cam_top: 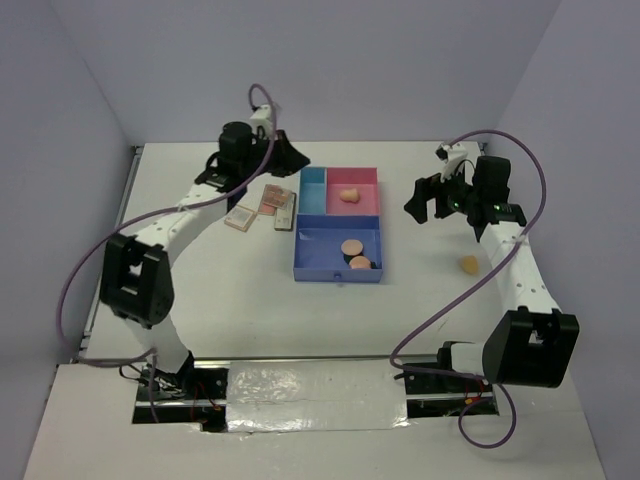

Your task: Organize the makeup

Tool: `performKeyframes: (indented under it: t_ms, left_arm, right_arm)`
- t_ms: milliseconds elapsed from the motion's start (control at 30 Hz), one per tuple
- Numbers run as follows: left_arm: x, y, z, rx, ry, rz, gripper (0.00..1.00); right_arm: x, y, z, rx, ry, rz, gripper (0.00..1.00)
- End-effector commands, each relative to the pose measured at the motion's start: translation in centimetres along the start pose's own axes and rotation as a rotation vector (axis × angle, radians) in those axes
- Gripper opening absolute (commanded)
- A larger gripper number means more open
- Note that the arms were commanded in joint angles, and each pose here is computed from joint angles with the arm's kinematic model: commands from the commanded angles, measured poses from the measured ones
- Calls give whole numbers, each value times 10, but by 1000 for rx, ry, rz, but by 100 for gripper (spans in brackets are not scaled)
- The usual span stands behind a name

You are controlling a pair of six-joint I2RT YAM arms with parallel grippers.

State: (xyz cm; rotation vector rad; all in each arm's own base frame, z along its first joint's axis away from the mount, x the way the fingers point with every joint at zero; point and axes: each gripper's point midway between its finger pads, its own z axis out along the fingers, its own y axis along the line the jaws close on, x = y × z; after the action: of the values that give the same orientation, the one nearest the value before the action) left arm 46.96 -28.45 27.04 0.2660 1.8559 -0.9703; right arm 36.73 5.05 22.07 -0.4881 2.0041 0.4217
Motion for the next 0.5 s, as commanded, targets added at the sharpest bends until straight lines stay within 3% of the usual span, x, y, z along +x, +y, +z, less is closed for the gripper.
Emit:
performKeyframes:
  t_ms: [0, 33, 133, 267, 367, 467]
  left_arm:
    - [-20, 35, -55, -90, -69, 37, 20]
    - [-17, 43, -66, -114, -71, 31, 35]
    - [-4, 69, -102, -201, -63, 26, 56]
    - [29, 99, -141, -296, -14, 10, 62]
    - [40, 117, -169, -368, -20, -11, 65]
    - [46, 133, -197, -447, -45, -17, 78]
  right_arm:
    - [19, -13, 3, 30, 104, 11, 99]
    - [20, -13, 3, 28, 112, 10, 96]
    - [24, -16, 4, 41, 125, 7, 85]
    - [40, -21, 5, 64, 210, 70, 70]
    - [55, -33, 3, 125, 288, 112, 70]
    - [72, -48, -3, 216, 351, 144, 75]
